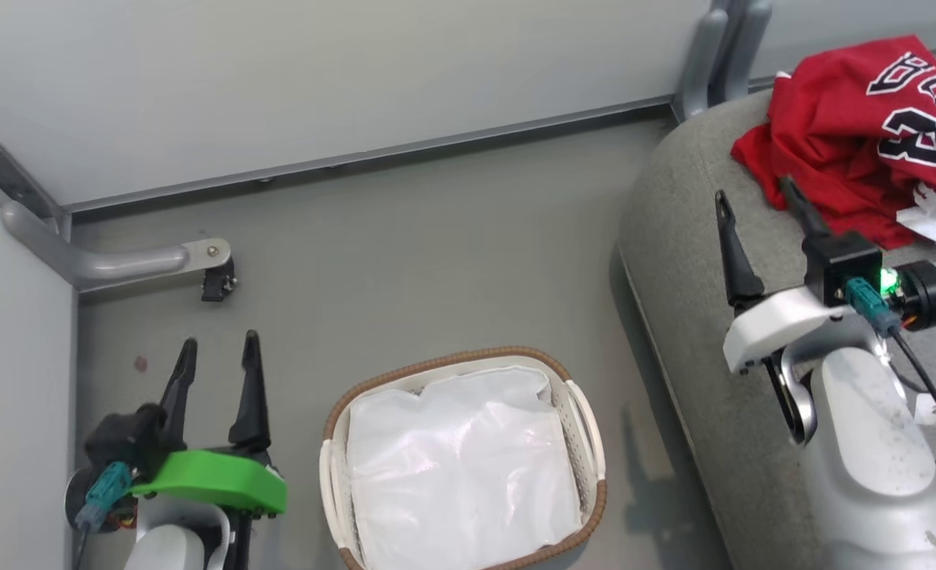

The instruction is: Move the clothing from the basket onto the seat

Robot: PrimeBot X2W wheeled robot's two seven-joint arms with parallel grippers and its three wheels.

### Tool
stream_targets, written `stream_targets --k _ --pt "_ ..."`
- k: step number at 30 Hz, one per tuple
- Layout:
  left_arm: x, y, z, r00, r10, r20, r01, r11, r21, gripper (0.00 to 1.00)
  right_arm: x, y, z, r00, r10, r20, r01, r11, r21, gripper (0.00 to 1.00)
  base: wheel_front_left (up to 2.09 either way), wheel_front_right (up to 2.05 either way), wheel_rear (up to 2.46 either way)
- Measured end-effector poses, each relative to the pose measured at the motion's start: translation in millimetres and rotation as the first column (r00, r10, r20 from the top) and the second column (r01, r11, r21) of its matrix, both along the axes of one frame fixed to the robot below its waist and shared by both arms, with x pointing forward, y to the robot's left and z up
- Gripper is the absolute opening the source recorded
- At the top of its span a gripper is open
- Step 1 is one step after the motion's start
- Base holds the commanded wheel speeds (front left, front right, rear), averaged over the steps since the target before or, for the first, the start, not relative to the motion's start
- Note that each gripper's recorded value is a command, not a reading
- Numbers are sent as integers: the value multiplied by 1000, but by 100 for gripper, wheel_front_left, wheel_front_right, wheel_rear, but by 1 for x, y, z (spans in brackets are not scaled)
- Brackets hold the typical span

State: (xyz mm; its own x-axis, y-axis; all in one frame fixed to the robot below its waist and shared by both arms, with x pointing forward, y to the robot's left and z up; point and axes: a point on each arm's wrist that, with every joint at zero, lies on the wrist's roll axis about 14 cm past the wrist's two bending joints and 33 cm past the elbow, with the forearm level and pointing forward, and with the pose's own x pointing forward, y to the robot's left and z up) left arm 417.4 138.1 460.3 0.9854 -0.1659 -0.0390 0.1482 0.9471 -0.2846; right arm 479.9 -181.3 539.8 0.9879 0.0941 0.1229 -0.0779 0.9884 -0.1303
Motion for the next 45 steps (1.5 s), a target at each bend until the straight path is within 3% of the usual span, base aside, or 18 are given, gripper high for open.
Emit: stream_targets --k 10,22,41,42,45 --pt "-47 44 -8 988 147 -37 -147 989 2 100 -40 42 -22 994 106 -36 -102 989 108 100 0 0 0" --pt "-60 29 -7 993 114 -39 -116 993 -36 100 -73 42 -42 990 107 -87 -91 980 178 100 0 0 0" --pt "-61 26 -8 993 112 -47 -115 991 -65 100 -78 42 -41 991 108 -85 -90 977 194 100 0 0 0" --pt "-62 27 -9 992 114 -52 -118 991 -71 0 -78 42 -42 990 109 -87 -91 977 194 0 0 0 0" --pt "-64 26 -17 991 114 -76 -120 990 -69 0 -82 43 -53 986 109 -124 -83 976 200 0 0 0 0"
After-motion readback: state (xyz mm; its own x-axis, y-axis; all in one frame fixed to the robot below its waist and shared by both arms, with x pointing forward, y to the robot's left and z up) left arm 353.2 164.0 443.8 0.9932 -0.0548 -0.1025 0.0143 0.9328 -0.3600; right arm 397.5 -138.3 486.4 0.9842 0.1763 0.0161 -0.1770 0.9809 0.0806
